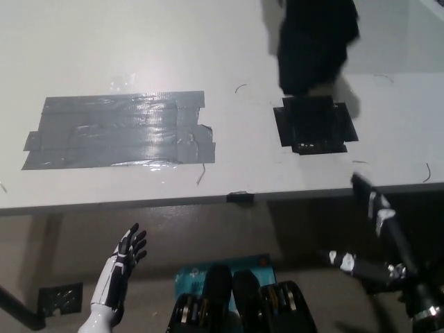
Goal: A person hands a black t-shirt to the robot and rhe robot picks it up with its right hand and places it on the black spot on the desk infron tof it
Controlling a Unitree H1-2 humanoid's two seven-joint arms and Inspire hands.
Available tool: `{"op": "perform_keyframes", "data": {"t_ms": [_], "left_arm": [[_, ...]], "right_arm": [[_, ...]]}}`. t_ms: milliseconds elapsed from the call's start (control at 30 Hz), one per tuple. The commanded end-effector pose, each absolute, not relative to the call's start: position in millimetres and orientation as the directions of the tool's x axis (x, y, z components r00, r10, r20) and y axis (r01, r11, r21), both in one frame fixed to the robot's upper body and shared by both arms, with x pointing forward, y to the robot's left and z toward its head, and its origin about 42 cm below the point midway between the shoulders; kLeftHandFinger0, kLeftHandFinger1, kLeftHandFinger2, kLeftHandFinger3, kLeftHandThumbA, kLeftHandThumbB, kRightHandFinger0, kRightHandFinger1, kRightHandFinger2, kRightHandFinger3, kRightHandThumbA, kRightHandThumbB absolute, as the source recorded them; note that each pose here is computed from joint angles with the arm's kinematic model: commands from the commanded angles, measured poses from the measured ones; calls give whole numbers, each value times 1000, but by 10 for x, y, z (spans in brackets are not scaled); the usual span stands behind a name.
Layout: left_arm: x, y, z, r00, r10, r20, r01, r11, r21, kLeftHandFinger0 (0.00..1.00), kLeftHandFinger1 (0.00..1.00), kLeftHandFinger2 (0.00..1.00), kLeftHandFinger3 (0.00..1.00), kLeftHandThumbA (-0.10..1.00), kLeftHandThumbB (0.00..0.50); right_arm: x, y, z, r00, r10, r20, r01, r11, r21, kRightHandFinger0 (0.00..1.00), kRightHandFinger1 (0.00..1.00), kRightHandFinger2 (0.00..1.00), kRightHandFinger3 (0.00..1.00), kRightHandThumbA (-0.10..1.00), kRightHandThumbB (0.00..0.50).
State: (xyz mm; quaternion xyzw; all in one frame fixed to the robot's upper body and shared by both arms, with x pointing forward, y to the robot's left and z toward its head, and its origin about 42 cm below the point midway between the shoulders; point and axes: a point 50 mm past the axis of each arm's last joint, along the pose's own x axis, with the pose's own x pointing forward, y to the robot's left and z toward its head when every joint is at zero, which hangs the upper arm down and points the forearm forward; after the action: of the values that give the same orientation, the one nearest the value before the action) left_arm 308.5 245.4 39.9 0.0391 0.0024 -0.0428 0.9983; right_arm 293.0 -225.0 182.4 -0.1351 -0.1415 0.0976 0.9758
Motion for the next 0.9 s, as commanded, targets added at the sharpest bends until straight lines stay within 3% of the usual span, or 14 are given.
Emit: {"op": "perform_keyframes", "data": {"t_ms": [0, 33, 133, 267, 367, 500, 700, 867], "left_arm": [[3160, 2446, 518, 992, -106, 72, 101, 992, 76, 1000, 1000, 1000, 1000, 1000, 500], [3146, 2448, 501, 993, -102, 66, 96, 992, 80, 1000, 1000, 1000, 1000, 1000, 500], [3132, 2456, 489, 992, -106, 67, 101, 992, 76, 1000, 1000, 1000, 1000, 1000, 500], [3134, 2440, 497, 992, -111, 67, 105, 991, 86, 1000, 1000, 1000, 1000, 1000, 500], [3141, 2442, 517, 990, -117, 76, 110, 991, 81, 1000, 1000, 1000, 1000, 1000, 495], [3133, 2444, 537, 990, -118, 79, 110, 989, 98, 1000, 1000, 1000, 1000, 1000, 488], [3162, 2446, 562, 988, -125, 85, 116, 988, 107, 1000, 1000, 1000, 1000, 1000, 474], [3142, 2446, 601, 989, -128, 75, 119, 986, 118, 1000, 1000, 1000, 1000, 1000, 500]], "right_arm": [[2918, -2210, 2885, 818, 150, 556, 140, 885, -444, 1000, 1000, 1000, 1000, 1000, 347], [3001, -2186, 2984, 801, 143, 581, 179, 869, -461, 1000, 1000, 1000, 1000, 1000, 370], [3276, -2143, 3171, 789, 132, 600, 231, 841, -489, 1000, 1000, 1000, 1000, 1000, 335], [3639, -2101, 3353, 809, 68, 584, 284, 824, -490, 1000, 1000, 1000, 1000, 1000, 363], [3897, -2084, 3443, 813, 27, 581, 312, 824, -474, 1000, 1000, 1000, 1000, 1000, 321], [4299, -2062, 3604, 818, -33, 575, 381, 780, -496, 1000, 1000, 1000, 1000, 1000, 343], [4684, -1991, 3722, 830, -63, 554, 405, 751, -522, 1000, 1000, 1000, 1000, 1000, 335], [5019, -1905, 3744, 868, -53, 494, 370, 733, -571, 1000, 1000, 1000, 1000, 1000, 362]]}}
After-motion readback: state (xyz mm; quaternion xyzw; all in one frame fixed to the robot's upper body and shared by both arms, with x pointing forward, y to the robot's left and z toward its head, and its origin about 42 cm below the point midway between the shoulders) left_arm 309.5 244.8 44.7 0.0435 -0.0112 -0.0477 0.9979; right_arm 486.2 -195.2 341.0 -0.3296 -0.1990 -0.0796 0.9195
